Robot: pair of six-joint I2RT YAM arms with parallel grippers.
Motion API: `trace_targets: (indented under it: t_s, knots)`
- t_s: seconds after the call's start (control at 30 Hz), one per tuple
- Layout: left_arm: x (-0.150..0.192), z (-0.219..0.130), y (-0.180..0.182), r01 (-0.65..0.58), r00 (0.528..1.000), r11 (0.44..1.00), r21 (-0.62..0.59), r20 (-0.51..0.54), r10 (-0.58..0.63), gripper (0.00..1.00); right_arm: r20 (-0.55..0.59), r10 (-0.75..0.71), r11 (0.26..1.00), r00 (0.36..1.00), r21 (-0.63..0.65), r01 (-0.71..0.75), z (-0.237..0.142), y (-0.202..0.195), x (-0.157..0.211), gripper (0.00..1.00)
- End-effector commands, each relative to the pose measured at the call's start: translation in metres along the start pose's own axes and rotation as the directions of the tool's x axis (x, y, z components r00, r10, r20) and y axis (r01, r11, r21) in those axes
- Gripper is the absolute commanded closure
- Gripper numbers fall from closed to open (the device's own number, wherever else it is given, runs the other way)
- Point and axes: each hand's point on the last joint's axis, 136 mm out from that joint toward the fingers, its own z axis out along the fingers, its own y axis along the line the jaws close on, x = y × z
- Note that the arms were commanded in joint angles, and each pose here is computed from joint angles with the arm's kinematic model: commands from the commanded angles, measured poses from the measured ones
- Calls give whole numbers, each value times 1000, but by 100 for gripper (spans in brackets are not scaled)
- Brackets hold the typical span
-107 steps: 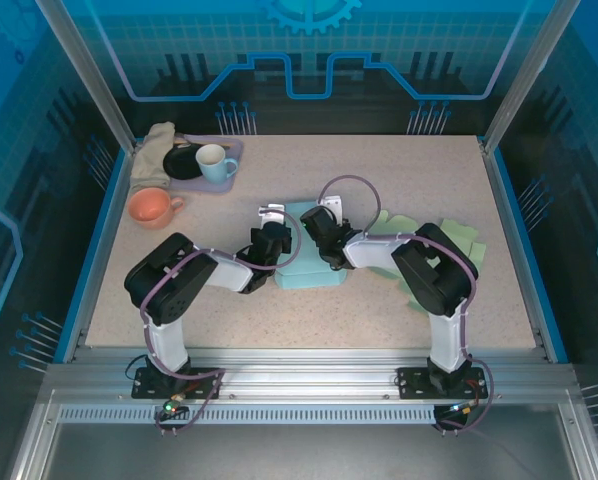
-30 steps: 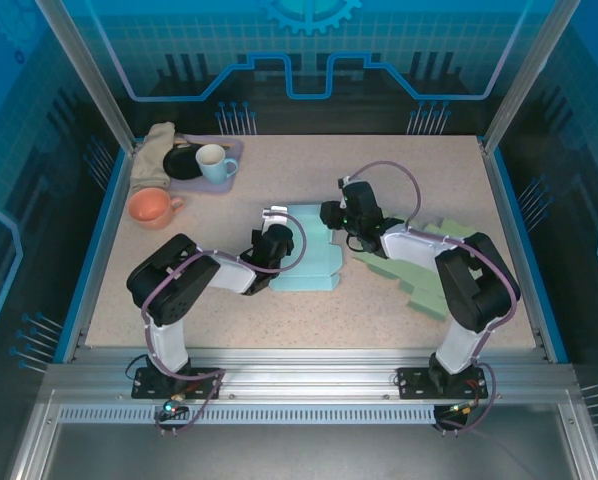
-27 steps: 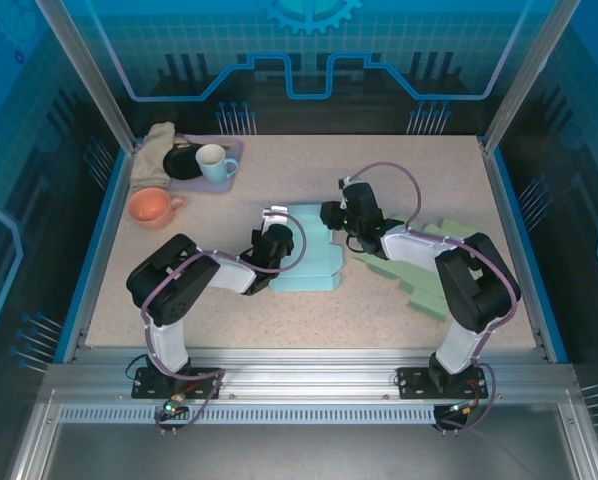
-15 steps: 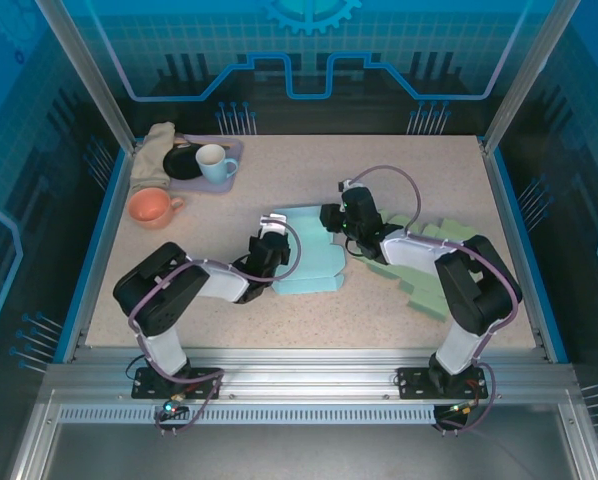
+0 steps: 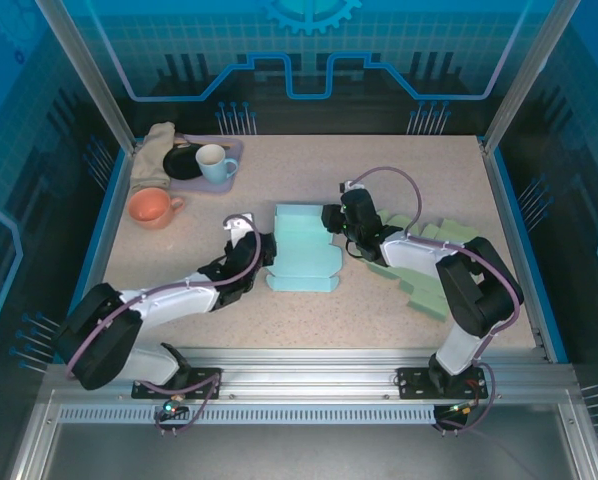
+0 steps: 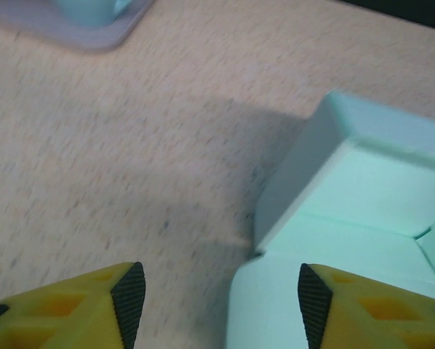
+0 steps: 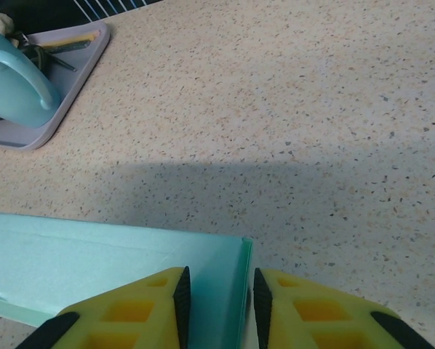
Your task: Fold the paper box
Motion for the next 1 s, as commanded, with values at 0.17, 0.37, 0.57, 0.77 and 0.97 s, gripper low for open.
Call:
trace_targets:
  t_s: [0.17,0.37,0.57,0.77,0.97]
  knots:
    - [96,-9,29,156,930,987,-46,-329,-162,35,-116,1,993,993,121,13,2,-31,41,69]
    - [121,-8,18,271,892,962,47,-387,-232,36,-115,-3,991,993,130,18,0,-34,42,69]
    - [109,-21,10,322,886,942,99,-381,-263,37,-107,-6,991,994,134,20,-3,-35,39,69]
    - [81,-53,13,365,901,915,171,-311,-302,37,-102,-3,989,995,149,18,-3,-38,39,69]
    - [78,-71,1,348,913,905,246,-308,-267,36,-105,17,987,994,162,0,2,-42,42,69]
